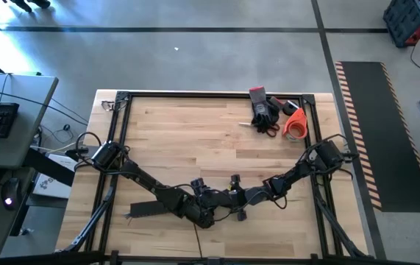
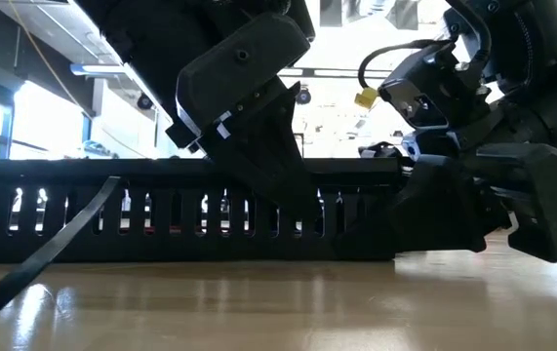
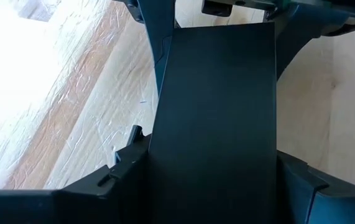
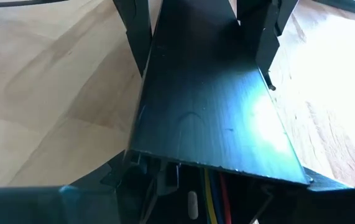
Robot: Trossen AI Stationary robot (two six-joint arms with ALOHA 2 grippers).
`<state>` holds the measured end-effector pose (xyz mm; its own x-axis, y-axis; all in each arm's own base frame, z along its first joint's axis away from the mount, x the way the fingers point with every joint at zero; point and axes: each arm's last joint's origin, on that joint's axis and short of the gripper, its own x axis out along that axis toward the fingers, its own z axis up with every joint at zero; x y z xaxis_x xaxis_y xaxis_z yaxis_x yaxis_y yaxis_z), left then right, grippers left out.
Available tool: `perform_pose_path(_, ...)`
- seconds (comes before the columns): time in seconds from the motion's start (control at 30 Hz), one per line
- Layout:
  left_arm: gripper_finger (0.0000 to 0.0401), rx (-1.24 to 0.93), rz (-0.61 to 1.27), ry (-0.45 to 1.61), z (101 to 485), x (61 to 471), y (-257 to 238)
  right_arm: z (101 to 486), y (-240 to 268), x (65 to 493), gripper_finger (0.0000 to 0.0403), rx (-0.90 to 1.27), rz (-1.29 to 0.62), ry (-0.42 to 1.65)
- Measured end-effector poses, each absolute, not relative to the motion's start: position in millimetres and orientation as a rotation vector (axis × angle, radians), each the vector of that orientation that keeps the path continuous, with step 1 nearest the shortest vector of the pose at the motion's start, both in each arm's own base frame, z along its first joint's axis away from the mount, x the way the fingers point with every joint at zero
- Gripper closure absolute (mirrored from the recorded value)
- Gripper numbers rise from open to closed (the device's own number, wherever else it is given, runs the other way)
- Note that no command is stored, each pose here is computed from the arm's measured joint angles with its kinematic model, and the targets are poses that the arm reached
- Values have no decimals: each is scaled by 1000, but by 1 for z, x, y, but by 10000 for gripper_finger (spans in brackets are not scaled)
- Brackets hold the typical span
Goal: Ziptie cables
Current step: Close the black cable duct with the black cable duct cover
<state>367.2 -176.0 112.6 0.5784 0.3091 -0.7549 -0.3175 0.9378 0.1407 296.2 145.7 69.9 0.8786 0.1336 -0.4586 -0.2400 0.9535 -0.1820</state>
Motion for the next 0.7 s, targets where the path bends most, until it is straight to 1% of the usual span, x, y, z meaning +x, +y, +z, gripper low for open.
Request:
perform_pose_path(0.13,169,-18,372,878,111,367,-177,70,146,296,197,-241,197,458)
perform_pose_path(0.4,169,-99,354,873,111,370,-178,70,146,295,197,-255,202,467)
perform_pose_path(0.6,169,-18,344,844,119,370,-190,69,147,295,197,-261,189,483)
perform_pose_path(0.7,169,36,309,840,123,371,-195,69,146,295,197,-264,183,485)
